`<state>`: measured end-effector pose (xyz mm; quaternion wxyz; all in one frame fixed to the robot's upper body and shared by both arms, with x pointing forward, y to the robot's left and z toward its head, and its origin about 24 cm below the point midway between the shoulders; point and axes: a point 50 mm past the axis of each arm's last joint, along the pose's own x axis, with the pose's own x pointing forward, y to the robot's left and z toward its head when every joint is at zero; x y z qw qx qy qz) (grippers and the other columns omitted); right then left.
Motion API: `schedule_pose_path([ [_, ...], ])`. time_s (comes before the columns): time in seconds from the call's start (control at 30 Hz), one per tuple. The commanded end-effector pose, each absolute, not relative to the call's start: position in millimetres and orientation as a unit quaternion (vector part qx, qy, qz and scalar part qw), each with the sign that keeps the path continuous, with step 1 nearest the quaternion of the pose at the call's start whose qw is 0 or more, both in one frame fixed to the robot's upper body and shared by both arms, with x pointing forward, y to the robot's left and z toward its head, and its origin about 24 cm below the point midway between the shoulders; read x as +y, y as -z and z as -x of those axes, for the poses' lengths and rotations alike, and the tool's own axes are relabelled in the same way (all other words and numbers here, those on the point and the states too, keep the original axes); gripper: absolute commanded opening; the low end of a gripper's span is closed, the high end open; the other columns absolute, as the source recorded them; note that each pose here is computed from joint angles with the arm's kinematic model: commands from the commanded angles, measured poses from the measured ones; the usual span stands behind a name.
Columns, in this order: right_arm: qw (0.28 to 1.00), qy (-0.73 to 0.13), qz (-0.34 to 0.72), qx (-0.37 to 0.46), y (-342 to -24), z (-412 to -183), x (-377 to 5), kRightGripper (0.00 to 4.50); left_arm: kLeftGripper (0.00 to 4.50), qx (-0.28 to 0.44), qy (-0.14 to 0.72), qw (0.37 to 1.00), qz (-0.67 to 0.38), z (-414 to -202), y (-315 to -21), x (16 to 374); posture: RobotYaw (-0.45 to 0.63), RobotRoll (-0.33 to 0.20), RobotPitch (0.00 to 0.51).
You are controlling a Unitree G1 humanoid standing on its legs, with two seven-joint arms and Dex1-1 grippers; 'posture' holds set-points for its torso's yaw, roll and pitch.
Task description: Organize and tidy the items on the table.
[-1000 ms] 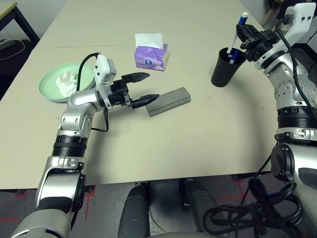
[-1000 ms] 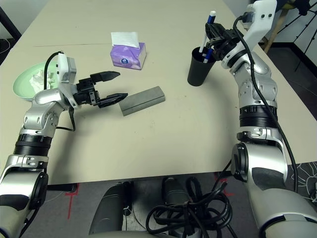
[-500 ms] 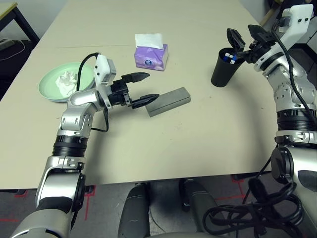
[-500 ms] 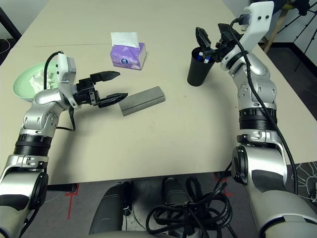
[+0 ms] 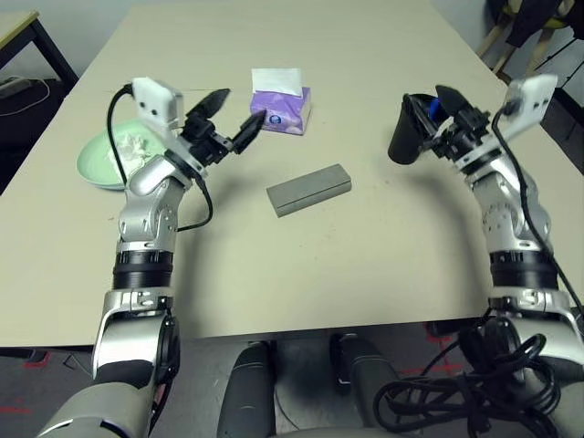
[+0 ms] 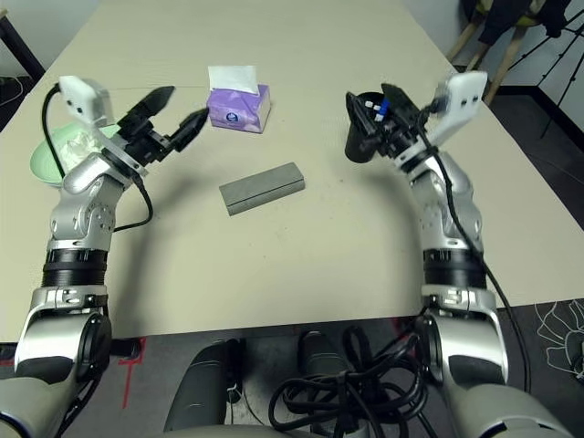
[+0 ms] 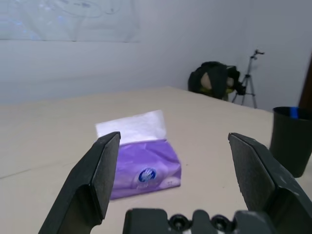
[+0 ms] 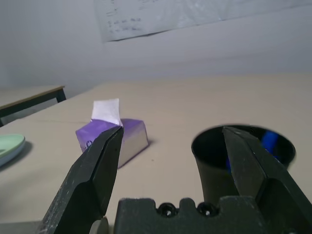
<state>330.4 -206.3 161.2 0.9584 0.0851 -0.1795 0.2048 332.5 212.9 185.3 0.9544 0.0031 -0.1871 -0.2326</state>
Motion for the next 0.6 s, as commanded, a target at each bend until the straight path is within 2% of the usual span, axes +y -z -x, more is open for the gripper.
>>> schedule_pose_path([
  [0.03, 0.967, -0.176, -0.077, -0.166, -146.8, -323.4, -208.9, 4.46, 4.50, -0.163, 0.158, 0.974, -0.010, -325.4, -162.9, 236.2, 0.03, 0.000, 0.119],
  [0.13, 0.973, -0.143, -0.063, -0.168, -137.9, -322.6, -209.4, 4.46, 4.50, -0.165, 0.061, 0.984, -0.001, -319.0, -148.4, 256.2, 0.03, 0.000, 0.116],
  [0.23, 0.976, -0.118, -0.060, -0.173, -135.1, -323.9, -212.5, 4.46, 4.50, -0.163, 0.018, 0.986, 0.006, -315.5, -142.2, 262.5, 0.03, 0.000, 0.116],
  [0.37, 0.988, -0.044, -0.033, -0.146, -128.5, -335.5, -233.1, 4.46, 4.50, -0.165, -0.087, 0.982, 0.020, -312.0, -138.9, 284.3, 0.04, 0.000, 0.116],
  [0.6, 0.993, -0.023, -0.014, -0.117, -122.9, -342.1, -242.6, 4.46, 4.50, -0.146, -0.089, 0.985, -0.024, -304.5, -131.0, 294.5, 0.04, 0.000, 0.120],
])
